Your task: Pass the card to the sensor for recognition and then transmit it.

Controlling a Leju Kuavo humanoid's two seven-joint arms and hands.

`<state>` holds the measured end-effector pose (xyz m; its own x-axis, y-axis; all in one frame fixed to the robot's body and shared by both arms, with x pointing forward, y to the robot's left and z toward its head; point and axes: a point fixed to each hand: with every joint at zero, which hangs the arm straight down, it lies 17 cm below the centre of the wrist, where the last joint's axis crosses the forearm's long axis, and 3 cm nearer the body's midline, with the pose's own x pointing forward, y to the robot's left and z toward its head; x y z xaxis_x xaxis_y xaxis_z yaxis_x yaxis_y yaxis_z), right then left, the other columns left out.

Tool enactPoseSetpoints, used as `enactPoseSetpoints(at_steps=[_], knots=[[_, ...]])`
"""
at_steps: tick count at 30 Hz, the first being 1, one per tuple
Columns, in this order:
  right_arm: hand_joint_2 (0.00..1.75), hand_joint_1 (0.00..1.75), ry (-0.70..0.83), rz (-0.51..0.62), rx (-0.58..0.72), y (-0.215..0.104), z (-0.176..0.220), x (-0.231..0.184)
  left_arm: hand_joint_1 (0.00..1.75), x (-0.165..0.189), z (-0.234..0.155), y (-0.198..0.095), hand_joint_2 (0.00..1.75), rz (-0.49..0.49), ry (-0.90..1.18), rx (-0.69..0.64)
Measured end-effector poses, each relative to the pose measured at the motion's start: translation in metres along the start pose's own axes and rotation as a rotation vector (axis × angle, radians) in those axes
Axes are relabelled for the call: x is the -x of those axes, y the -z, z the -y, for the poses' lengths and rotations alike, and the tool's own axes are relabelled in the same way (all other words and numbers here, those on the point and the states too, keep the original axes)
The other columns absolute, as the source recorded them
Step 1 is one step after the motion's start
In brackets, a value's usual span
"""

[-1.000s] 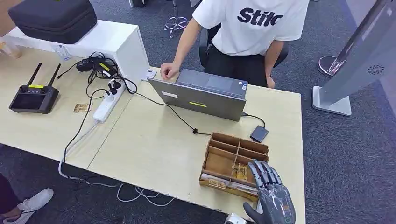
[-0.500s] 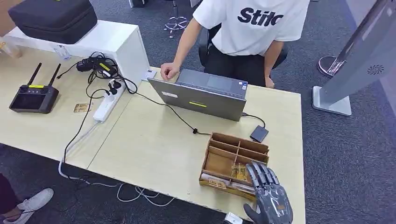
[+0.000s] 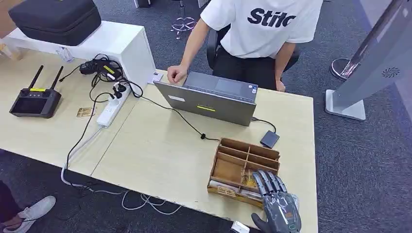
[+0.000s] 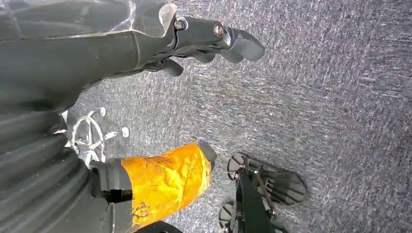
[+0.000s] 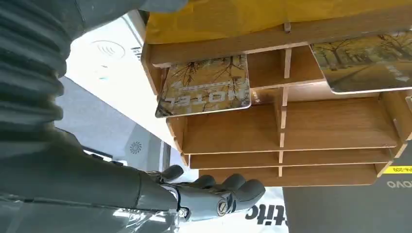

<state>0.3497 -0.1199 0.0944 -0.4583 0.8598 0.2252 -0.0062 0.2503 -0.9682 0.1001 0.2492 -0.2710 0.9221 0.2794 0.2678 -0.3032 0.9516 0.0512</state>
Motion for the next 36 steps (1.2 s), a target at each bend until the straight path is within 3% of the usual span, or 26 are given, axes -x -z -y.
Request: enactPoseSetpoints(at_steps=[12,13,14,30,36], knots=[[1.75,0.00,0.000,-0.001,-0.002,0.000,-0.001,0.000,0.00,0.000,0.000,0.000,1.75,0.000,0.000,0.000],[1.75,1.52,0.000,-0.001,-0.002,0.000,-0.001,0.000,0.00,0.000,0.000,0.000,1.75,0.000,0.000,0.000],[1.75,1.73,0.000,-0.001,-0.002,0.000,-0.001,0.000,0.00,0.000,0.000,0.000,1.75,0.000,0.000,0.000],[1.75,1.75,-0.050,-0.026,-0.004,0.005,-0.003,0.010,0.00,0.000,0.000,0.000,1.75,0.003,0.003,0.000],[1.75,1.75,-0.041,-0.031,0.072,0.012,0.018,0.007,0.00,-0.002,-0.001,0.000,1.75,0.009,0.003,-0.002]])
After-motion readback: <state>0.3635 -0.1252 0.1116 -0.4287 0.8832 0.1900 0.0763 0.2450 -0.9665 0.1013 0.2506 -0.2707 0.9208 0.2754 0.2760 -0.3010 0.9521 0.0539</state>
